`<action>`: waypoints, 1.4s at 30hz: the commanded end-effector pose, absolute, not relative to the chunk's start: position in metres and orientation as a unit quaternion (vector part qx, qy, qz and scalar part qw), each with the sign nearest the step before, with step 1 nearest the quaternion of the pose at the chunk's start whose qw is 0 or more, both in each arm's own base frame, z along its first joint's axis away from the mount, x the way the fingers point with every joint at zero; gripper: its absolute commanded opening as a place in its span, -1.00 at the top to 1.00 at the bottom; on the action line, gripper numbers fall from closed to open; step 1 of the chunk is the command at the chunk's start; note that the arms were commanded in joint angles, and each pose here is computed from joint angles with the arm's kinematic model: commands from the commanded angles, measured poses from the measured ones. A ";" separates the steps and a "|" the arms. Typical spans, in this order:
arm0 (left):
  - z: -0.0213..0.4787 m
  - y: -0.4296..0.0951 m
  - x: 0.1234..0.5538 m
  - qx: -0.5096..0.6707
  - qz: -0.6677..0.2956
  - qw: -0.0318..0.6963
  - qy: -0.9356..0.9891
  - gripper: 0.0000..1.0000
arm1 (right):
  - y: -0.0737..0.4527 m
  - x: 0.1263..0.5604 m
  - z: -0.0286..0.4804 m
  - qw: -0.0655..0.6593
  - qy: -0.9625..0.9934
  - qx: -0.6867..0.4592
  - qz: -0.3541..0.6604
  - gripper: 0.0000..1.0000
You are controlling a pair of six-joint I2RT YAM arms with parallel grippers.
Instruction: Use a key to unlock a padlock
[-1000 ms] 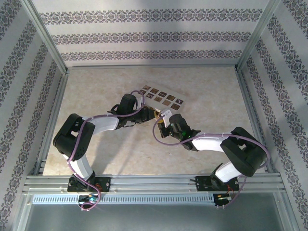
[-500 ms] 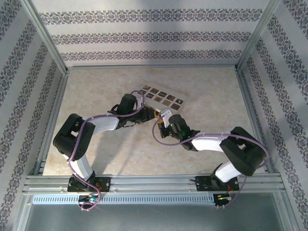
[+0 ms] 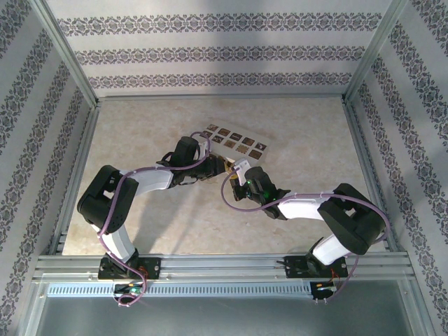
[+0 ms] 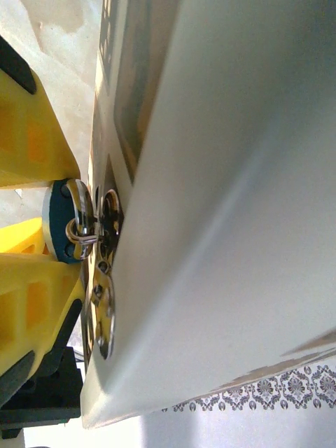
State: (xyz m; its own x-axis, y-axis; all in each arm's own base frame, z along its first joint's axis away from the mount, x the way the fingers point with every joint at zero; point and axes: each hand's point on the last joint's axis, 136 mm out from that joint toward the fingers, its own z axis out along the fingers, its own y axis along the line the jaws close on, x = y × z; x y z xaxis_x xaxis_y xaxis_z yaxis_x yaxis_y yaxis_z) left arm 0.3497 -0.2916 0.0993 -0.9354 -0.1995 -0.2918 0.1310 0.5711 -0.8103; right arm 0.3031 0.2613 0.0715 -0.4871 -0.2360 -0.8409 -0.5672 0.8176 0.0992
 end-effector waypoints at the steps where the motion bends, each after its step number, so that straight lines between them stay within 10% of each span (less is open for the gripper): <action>1: 0.128 -0.305 0.346 -0.004 -0.494 0.181 0.850 0.53 | 0.257 0.312 0.072 0.456 0.844 -0.227 0.170 1.00; 42: 0.127 -0.304 0.344 -0.008 -0.499 0.178 0.848 0.53 | 0.283 0.337 0.108 0.529 0.785 -0.228 0.229 1.00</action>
State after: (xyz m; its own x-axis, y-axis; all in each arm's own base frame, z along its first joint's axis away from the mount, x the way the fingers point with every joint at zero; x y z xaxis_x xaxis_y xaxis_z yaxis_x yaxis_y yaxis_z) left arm 0.3555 -0.2885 0.0988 -0.9271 -0.2342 -0.2926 0.1076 0.5814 -0.8065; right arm 0.3206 0.2704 0.0750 -0.4429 -0.1876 -0.8767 -0.5725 0.8118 0.1154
